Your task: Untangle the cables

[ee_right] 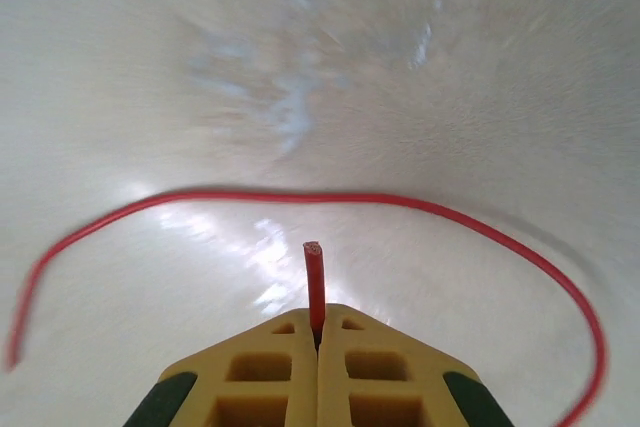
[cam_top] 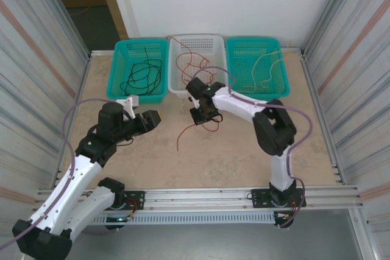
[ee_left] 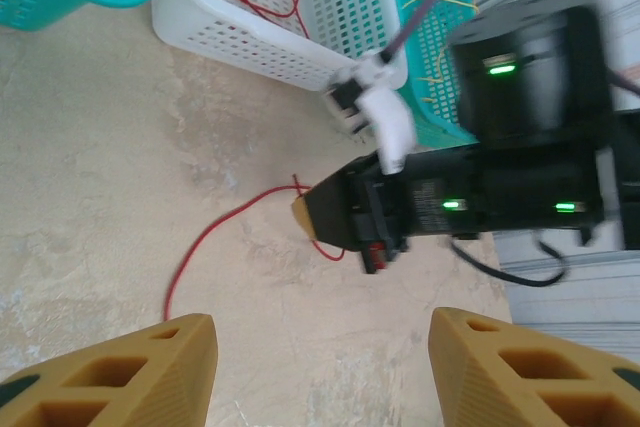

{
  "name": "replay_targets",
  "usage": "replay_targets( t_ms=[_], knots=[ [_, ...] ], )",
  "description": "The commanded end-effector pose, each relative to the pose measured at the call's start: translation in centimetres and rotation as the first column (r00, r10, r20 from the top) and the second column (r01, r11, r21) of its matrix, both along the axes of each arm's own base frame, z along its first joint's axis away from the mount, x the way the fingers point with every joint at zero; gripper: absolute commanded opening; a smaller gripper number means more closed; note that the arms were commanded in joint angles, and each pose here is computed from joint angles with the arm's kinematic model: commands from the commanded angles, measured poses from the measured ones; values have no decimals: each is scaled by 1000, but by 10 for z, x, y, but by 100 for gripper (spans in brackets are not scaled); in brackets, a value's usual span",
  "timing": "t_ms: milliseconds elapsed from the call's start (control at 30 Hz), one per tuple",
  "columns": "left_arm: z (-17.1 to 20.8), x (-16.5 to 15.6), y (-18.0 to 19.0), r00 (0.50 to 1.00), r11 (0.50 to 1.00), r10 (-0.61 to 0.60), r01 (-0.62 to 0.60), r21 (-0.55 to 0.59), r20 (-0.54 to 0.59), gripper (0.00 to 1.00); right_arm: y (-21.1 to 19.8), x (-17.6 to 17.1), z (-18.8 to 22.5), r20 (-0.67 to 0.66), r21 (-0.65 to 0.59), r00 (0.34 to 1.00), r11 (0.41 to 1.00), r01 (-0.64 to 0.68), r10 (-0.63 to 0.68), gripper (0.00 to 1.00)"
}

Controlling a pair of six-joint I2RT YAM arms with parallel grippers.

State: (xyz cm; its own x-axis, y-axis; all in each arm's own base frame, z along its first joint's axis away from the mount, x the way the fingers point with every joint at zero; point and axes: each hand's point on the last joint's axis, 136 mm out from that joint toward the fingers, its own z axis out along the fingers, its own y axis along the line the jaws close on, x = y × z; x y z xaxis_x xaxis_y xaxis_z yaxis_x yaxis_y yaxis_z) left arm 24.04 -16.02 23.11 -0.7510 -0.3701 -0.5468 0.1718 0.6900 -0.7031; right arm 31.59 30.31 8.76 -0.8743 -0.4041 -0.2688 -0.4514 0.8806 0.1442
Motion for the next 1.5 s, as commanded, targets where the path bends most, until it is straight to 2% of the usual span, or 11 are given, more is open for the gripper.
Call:
replay_targets(
  t_ms=[0,167,400,500,567,633,833,967,1167,1333,1467],
  knots=[
    [45,4,-11,985,997,-65,71,-32,161,60,18,-17,120,91,304,996,953,-12,-17,0],
    [101,8,-24,907,986,-146,167,-19,396,70,17,-36,252,191,627,978,777,-60,-79,0],
    [175,4,-53,633,957,-223,285,45,741,78,-4,-46,384,195,892,966,441,-102,-171,0],
    [183,-5,-79,518,938,-303,312,153,800,79,-11,-53,414,201,929,965,346,-133,-169,0],
    [179,-9,-98,456,916,-377,311,253,806,80,-12,-59,423,217,932,964,327,-157,-156,0],
    [171,-5,-111,434,895,-439,295,336,787,80,-13,-63,426,220,934,964,319,-163,-149,0],
    [163,18,-112,437,894,-442,142,425,784,80,-13,-81,427,241,930,966,306,-202,-95,0],
    [162,18,-116,410,881,-468,144,451,782,80,-14,-89,426,262,924,963,307,-229,-69,0],
    [158,22,-119,419,876,-476,145,460,774,75,-9,-105,426,302,910,953,299,-288,-2,0],
    [154,22,-128,425,870,-491,197,452,760,61,-4,-111,420,314,900,949,309,-307,28,0],
    [155,24,-129,440,876,-480,204,436,759,31,-4,-113,414,325,892,945,322,-317,32,0]
  ],
)
